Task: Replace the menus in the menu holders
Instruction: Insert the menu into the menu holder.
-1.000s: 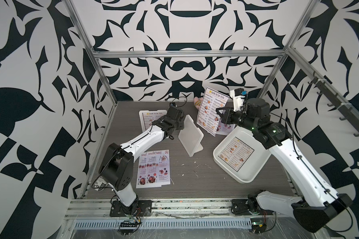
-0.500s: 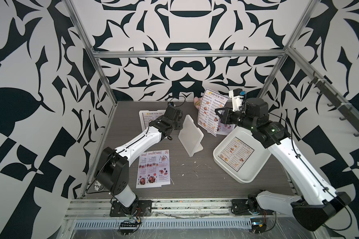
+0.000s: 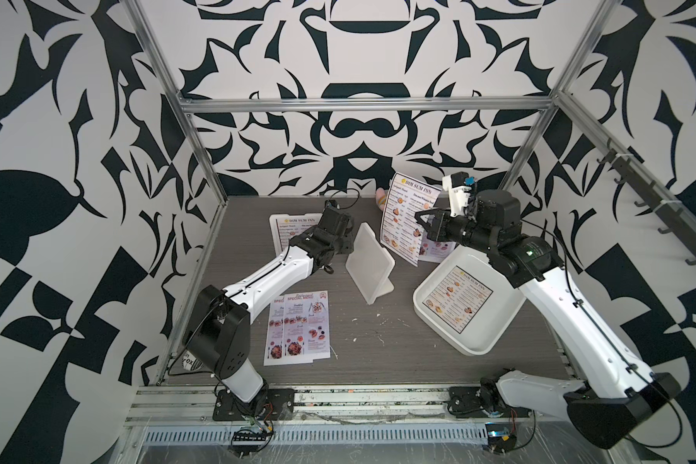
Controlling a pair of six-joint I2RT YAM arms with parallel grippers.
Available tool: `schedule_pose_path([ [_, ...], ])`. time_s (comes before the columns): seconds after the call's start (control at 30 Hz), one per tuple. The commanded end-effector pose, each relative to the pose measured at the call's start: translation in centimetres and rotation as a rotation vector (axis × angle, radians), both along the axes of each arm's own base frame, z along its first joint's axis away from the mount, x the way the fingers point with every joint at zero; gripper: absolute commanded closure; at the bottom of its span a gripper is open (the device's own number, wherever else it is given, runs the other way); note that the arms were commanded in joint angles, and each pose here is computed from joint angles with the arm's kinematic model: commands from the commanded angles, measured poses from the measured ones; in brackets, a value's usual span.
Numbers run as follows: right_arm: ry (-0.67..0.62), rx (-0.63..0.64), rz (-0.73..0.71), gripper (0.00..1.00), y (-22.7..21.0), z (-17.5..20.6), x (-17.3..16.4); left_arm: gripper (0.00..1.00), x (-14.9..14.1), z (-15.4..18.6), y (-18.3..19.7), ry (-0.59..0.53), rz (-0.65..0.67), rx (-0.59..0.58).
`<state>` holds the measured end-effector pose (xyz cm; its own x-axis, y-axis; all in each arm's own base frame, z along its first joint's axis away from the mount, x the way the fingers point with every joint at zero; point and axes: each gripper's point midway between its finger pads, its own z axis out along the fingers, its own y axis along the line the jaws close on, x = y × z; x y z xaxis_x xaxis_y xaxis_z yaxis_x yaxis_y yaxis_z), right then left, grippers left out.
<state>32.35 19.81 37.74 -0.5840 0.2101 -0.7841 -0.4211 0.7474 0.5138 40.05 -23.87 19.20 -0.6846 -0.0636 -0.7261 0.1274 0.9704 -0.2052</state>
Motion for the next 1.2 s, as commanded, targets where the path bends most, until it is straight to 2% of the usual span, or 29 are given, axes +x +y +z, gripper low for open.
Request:
schedule_pose_path([
  [0.0,-0.066,0.044,0.020,1.00,0.2,2.8,-0.8,0.41,-0.3,0.3,0.3,-0.002,0.011,0.000],
  [0.53,-0.042,0.068,0.048,1.00,0.9,2.3,-0.6,0.41,-0.2,0.0,0.4,-0.001,0.014,0.010],
  [1.17,0.037,0.079,0.009,1.00,-0.2,0.8,0.2,0.41,-0.1,-0.2,0.2,-0.005,0.007,0.004],
])
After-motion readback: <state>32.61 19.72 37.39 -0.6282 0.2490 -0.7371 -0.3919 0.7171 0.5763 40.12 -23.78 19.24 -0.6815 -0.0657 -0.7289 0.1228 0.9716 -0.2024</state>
